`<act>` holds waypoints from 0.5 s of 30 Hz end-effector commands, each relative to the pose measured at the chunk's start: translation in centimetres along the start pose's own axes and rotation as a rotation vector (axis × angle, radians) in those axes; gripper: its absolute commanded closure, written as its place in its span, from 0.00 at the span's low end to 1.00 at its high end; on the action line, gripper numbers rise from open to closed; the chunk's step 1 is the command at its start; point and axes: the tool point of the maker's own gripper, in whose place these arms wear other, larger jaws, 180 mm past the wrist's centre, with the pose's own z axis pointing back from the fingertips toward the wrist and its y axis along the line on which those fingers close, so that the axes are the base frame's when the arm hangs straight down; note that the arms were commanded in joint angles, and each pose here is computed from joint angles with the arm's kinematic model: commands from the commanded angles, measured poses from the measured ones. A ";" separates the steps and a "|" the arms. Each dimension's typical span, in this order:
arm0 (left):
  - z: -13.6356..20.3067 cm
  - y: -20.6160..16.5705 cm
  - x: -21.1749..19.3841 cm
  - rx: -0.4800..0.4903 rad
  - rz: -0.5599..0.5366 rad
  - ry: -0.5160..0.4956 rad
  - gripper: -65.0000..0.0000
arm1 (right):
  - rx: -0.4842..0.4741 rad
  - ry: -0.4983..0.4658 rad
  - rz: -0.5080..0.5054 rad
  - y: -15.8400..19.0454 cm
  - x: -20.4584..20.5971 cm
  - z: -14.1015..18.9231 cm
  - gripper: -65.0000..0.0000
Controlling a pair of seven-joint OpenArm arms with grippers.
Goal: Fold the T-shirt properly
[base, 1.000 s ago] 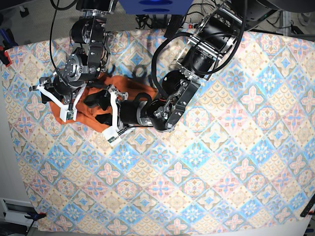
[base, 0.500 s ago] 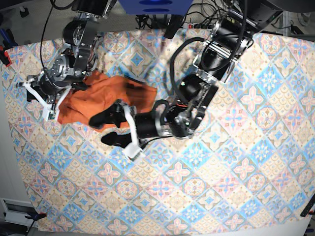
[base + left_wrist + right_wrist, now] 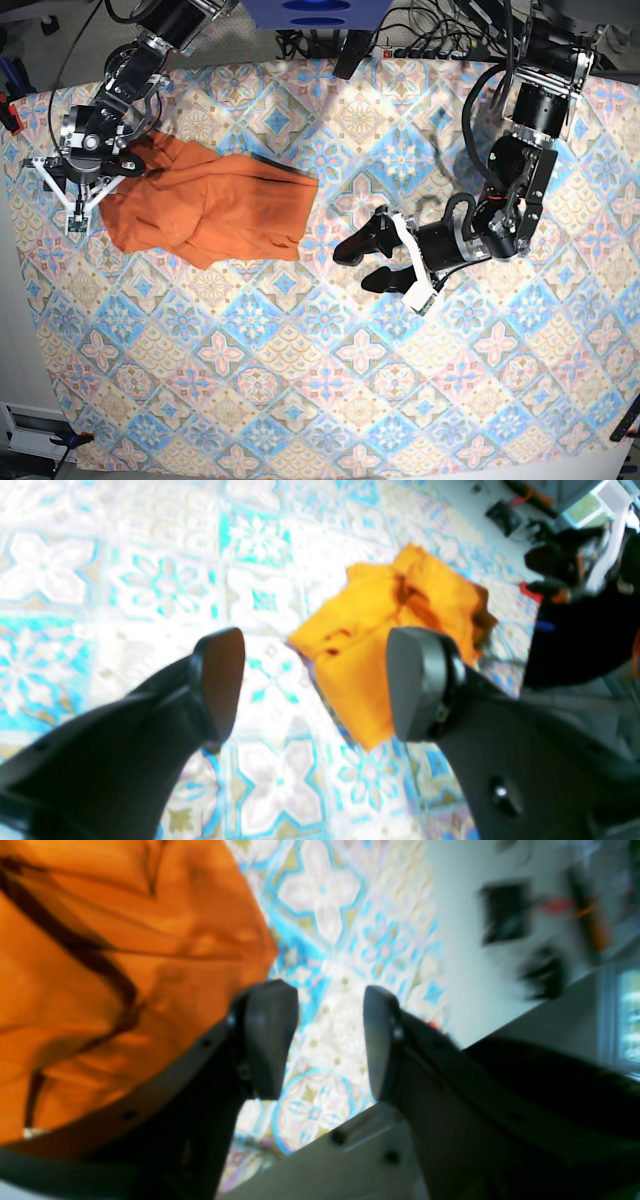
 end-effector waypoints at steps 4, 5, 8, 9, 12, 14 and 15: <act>2.4 1.4 0.5 0.041 0.001 -0.038 0.34 | 0.091 0.027 -0.071 -1.3 0.0 0.0 0.61; 2.6 1.7 0.4 0.051 0.005 -0.039 0.34 | 0.119 0.033 -0.069 -1.4 -0.1 0.0 0.61; 3.6 2.6 0.3 0.078 0.003 -0.034 0.34 | 0.113 0.073 -0.143 -4.0 -0.8 -0.5 0.61; 3.9 2.8 0.0 0.084 0.002 -0.024 0.34 | 0.121 0.105 -0.173 -4.3 -1.4 -0.7 0.61; 4.3 3.0 -0.1 0.092 -0.002 -0.016 0.34 | 0.149 0.182 -0.203 -4.7 -2.2 -1.8 0.61; 4.8 3.5 -0.1 0.104 -0.012 -0.008 0.34 | 0.180 0.241 -0.200 -4.6 -2.9 -3.0 0.61; 4.8 3.5 0.0 0.105 -0.013 -0.007 0.34 | 0.207 0.264 -0.202 -4.1 -3.2 -3.7 0.61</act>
